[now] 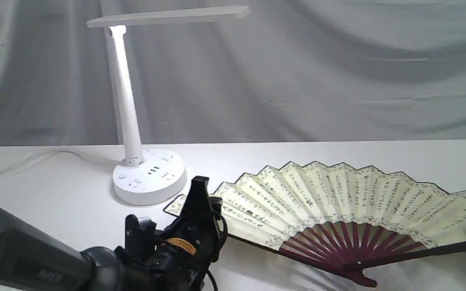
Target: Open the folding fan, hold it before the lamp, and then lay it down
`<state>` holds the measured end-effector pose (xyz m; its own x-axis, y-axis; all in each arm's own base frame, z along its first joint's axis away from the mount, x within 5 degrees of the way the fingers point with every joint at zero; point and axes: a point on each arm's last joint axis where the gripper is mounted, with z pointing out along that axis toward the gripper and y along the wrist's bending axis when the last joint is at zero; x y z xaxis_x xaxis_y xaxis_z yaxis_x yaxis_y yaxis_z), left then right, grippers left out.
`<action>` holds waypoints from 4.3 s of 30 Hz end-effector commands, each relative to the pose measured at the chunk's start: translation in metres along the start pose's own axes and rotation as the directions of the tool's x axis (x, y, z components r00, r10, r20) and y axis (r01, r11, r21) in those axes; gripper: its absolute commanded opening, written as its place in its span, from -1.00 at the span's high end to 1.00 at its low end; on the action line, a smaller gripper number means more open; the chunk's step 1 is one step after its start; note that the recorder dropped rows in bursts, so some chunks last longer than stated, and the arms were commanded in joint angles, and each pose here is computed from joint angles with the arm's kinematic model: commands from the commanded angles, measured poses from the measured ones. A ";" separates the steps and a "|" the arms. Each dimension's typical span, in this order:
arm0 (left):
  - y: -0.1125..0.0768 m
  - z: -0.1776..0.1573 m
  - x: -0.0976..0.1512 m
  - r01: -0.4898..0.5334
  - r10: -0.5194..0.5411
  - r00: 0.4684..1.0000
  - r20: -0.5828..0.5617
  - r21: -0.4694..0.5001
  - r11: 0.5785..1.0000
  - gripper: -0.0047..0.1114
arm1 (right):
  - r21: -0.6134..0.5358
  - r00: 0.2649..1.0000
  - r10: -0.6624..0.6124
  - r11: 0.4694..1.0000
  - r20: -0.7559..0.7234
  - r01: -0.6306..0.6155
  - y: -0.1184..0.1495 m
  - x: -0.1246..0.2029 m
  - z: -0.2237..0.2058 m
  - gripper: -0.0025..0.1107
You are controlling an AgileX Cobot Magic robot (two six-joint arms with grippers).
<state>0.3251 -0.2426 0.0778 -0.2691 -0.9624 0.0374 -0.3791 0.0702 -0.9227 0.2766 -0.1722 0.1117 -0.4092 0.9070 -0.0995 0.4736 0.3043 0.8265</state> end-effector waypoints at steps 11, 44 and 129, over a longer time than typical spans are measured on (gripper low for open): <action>-0.020 0.014 -0.009 -0.007 0.007 1.000 -0.003 0.044 0.999 0.08 | 0.041 0.993 0.014 0.999 0.119 -0.019 -0.004 -0.010 -0.001 0.20; -0.023 0.016 -0.004 -0.437 0.466 0.819 -0.334 0.162 0.885 0.10 | 0.304 0.978 -0.205 0.934 0.018 0.190 0.022 0.002 -0.044 -0.06; -0.147 -0.129 -0.192 -0.970 0.556 0.224 -0.800 -0.239 0.046 0.87 | 0.374 0.453 -0.721 0.282 -0.525 0.883 0.157 0.078 -0.053 0.96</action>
<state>0.3220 -0.0349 0.2427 -0.9862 0.0279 -0.1633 0.0254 0.9995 0.0171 0.2829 -0.0714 0.2530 -0.9416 0.0561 -0.3320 0.0781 0.9955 -0.0533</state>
